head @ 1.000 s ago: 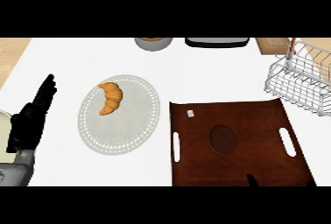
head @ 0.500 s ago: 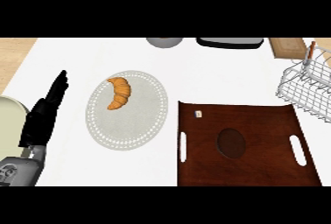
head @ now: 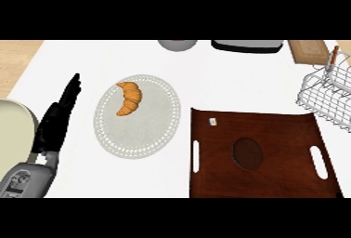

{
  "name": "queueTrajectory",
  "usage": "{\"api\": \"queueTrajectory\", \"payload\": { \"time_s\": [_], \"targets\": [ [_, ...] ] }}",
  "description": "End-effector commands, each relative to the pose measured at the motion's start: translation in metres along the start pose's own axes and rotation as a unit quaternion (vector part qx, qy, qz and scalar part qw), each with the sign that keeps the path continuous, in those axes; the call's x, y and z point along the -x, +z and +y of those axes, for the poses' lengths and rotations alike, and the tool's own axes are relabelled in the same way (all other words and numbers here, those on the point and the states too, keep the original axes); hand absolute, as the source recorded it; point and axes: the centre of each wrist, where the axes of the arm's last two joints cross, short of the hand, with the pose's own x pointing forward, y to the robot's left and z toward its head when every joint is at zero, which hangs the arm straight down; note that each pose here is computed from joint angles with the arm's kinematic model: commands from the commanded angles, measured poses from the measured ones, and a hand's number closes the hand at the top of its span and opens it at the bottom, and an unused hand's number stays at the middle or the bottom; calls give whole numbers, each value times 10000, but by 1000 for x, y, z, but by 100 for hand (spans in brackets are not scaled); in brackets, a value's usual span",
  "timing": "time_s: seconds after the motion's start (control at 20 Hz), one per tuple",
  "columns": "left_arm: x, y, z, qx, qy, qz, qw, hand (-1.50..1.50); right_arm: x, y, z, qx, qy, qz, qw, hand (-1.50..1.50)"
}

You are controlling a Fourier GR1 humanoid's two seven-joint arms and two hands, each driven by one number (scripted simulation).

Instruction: Pick the cupcake from the tray and place it in the tiered basket

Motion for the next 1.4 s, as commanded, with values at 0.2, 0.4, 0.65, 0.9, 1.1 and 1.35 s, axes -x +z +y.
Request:
{"api": "queueTrajectory", "payload": {
  "time_s": [0.2,0.4,0.65,0.9,1.1,1.35],
  "targets": [
    [-3,-7,-4,-43,5,105,9999,0,-56,4,24,-165,703,773,9944,-150],
    [0,-14,6,-165,-28,156,9997,0,-76,1,33,-316,773,807,9932,-150],
    [11,-3,22,-152,-70,150,9997,0,-81,4,66,-191,1142,681,9909,-150],
    [11,-4,19,-209,-70,246,9995,0,-80,5,83,-18,1585,752,9845,-150],
    [13,-6,11,-222,27,286,9993,0,-92,12,98,161,1646,600,9844,-150],
    [24,5,19,-220,-25,310,9993,0,-99,3,106,149,1800,695,9811,-150]
  ]
}}
